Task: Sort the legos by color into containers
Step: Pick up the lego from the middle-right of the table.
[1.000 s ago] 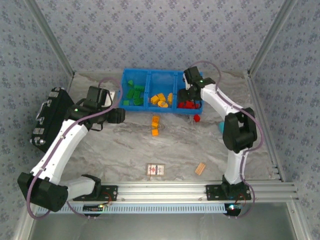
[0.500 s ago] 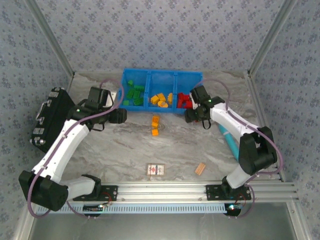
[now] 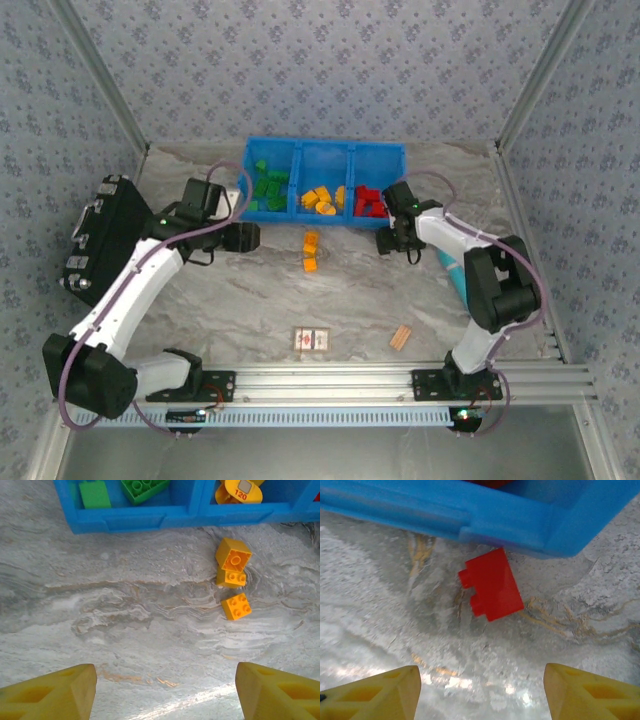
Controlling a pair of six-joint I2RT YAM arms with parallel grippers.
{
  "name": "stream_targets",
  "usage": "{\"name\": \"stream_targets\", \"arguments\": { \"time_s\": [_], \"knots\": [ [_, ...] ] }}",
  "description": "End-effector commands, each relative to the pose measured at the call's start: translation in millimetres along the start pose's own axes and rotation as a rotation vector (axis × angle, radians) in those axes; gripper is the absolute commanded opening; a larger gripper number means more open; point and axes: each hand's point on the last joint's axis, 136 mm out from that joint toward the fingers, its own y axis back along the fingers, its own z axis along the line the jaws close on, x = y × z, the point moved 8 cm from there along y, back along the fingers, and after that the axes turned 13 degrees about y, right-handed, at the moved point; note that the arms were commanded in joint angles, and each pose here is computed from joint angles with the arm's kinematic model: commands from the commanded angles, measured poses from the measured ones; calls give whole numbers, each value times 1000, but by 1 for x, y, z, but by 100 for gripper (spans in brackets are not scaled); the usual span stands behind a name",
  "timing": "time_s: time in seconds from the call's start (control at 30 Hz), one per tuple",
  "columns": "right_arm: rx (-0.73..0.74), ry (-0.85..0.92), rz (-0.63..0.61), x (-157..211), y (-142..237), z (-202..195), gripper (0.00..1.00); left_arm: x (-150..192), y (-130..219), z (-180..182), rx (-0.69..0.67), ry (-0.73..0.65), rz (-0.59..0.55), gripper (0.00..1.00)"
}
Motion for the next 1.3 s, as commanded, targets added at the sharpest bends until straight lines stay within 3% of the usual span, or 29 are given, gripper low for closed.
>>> {"name": "stream_targets", "arguments": {
  "time_s": [0.0,0.33,0.97,1.1,1.27],
  "knots": [
    [27,0,-27,-14,-6,-7,67,8,-11,-7,48,17,38,73],
    [25,17,-43,-37,-22,-12,65,15,-32,-21,58,1,85,73],
    [29,41,15,-37,-29,-14,42,10,-47,-27,40,-3,104,73],
    [27,42,13,-35,-27,-14,36,-1,-52,-32,40,-4,23,73],
    [17,54,13,-34,-23,-11,34,-3,-77,-51,53,-47,36,74]
  ]
}}
